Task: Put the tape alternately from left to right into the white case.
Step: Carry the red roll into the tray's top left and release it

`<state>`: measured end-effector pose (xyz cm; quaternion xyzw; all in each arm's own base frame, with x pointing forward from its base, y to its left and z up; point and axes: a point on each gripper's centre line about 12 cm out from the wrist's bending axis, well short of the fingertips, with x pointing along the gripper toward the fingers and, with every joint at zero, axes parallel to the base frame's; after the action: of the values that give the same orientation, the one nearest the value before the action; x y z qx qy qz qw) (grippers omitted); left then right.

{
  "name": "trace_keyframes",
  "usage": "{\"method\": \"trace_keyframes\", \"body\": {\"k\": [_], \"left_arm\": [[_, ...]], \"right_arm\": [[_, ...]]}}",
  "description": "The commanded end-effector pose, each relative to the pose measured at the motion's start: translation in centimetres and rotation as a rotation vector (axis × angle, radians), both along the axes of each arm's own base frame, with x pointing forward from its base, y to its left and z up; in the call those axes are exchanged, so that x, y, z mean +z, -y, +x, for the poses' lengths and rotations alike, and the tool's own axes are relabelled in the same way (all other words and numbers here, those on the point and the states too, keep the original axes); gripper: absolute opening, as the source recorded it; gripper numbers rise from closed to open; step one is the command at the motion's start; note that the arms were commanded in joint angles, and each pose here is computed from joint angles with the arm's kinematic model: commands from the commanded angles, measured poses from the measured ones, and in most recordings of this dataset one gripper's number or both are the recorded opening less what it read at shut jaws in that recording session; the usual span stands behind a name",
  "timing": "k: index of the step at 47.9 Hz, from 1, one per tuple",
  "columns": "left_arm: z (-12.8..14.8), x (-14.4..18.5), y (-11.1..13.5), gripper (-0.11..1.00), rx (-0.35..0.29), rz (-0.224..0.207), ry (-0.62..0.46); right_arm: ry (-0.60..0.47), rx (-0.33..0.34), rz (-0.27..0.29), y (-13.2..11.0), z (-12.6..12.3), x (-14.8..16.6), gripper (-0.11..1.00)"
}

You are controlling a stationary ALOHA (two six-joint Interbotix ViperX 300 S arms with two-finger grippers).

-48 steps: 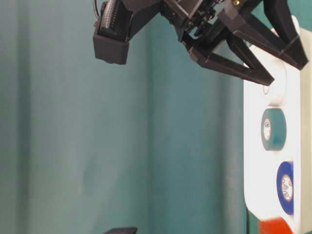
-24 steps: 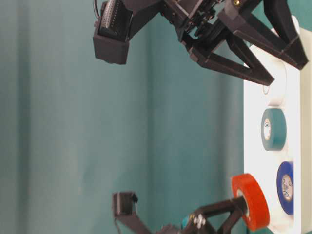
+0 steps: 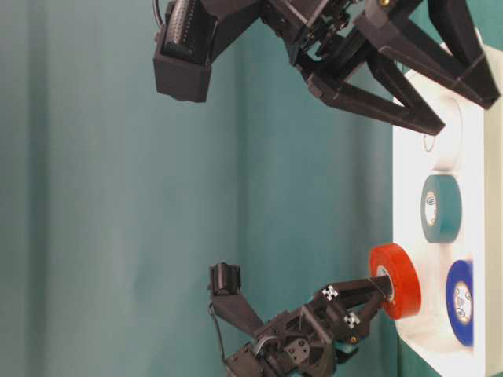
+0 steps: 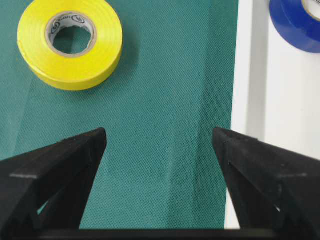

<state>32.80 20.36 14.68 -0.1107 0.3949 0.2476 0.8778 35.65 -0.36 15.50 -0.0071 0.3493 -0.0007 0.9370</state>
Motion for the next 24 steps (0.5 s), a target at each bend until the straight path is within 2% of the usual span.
{"method": "trace_keyframes", "body": {"k": [1,7,24], "left_arm": [[0.48,1.09,-1.53,0.27,0.024,0.025,0.035],[0.43,0.45,-2.23,0.27,0.04,0.018,0.023],[0.23,0.51,-2.1,0.27,0.041,0.014,0.02]], "right_arm": [[0.026,0.002,0.002,-0.07,0.2,0.78,0.8],[0.026,-0.001,0.004,-0.06,0.23,0.81,0.8],[0.026,0.001,0.004,-0.12,0.2,0.78,0.8]]}}
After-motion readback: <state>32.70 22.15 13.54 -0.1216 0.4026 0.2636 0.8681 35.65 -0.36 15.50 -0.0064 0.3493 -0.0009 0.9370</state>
